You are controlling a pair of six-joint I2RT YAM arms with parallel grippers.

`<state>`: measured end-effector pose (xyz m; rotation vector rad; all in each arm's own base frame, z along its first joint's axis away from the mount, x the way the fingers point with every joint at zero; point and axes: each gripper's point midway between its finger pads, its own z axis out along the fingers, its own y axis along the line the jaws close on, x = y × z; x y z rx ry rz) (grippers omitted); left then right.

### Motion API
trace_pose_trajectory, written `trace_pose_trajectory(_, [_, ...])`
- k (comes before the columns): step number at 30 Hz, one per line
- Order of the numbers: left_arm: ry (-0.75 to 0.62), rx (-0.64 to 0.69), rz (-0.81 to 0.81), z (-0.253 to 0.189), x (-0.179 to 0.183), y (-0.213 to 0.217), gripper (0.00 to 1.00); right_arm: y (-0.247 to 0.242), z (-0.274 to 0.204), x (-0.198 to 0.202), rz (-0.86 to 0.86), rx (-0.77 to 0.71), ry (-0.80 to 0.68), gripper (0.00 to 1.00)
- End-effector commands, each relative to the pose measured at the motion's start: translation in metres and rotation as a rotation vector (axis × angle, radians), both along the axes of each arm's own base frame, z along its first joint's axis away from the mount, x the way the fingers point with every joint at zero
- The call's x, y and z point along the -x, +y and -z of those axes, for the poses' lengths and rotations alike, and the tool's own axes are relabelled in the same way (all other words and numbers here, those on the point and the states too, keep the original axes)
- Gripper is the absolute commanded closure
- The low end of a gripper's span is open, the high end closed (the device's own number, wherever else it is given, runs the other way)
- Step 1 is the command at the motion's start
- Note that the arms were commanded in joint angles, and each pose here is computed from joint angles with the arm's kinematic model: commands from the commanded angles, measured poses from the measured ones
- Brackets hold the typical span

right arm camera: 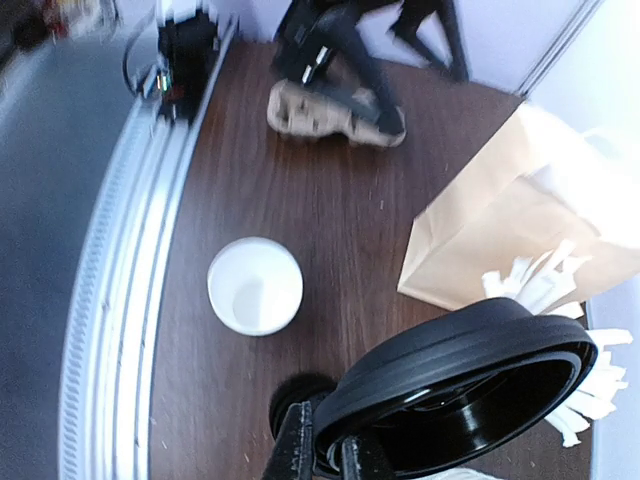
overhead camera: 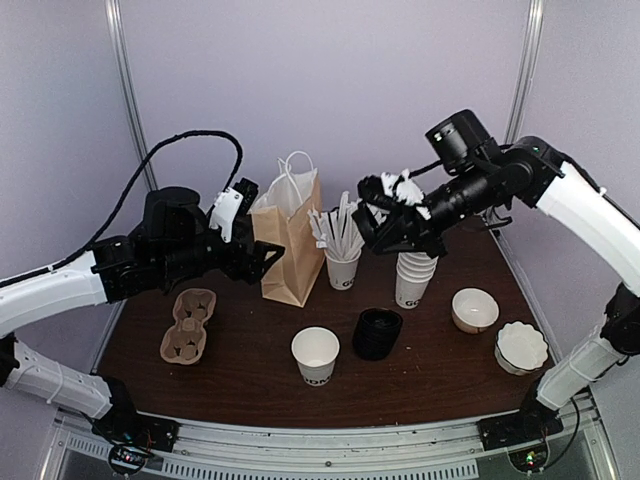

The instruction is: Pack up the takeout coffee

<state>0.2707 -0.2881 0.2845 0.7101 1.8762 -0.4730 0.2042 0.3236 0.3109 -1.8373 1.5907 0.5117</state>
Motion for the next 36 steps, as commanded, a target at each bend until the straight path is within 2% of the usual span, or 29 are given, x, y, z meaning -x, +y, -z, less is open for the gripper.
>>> trace_pose_trajectory(1, [-0.326, 0.288, 0.165, -0.076, 0.009, -0.034, 0.03, 0.015, -0.075, 0.011, -0.016, -0.399, 0.407, 0.96])
trace_pose_trajectory(6, [-0.402, 0.347, 0.308, -0.086, 0.032, -0.068, 0.02, 0.02, -0.098, -0.001, -0.057, -0.567, 0.747, 0.95])
trace_pose_trajectory(8, [-0.436, 0.354, 0.377, -0.091, 0.044, -0.084, 0.02, 0.022, -0.103, -0.003, -0.064, -0.596, 0.838, 0.94])
trace_pose_trajectory(12, [-0.447, 0.371, 0.504, -0.098, 0.061, -0.11, 0.02, 0.024, -0.112, -0.004, -0.087, -0.643, 0.919, 0.94])
trace_pose_trajectory(16, [-0.462, 0.334, 0.534, -0.099, 0.063, -0.125, 0.05, 0.023, -0.127, -0.001, -0.155, -0.712, 0.929, 0.94])
trace_pose_trajectory(21, [-0.473, 0.345, 0.49, -0.11, 0.056, -0.124, 0.08, 0.02, -0.121, 0.004, -0.166, -0.7, 0.945, 0.93])
trace_pose_trajectory(27, [-0.47, 0.366, 0.448, -0.124, 0.06, -0.104, 0.03, 0.018, -0.119, 0.009, -0.172, -0.689, 0.946, 0.93])
trace_pose_trajectory(36, [-0.411, 0.322, 0.516, -0.121, 0.061, -0.123, 0.04, 0.018, -0.117, 0.009, -0.172, -0.683, 0.946, 0.93])
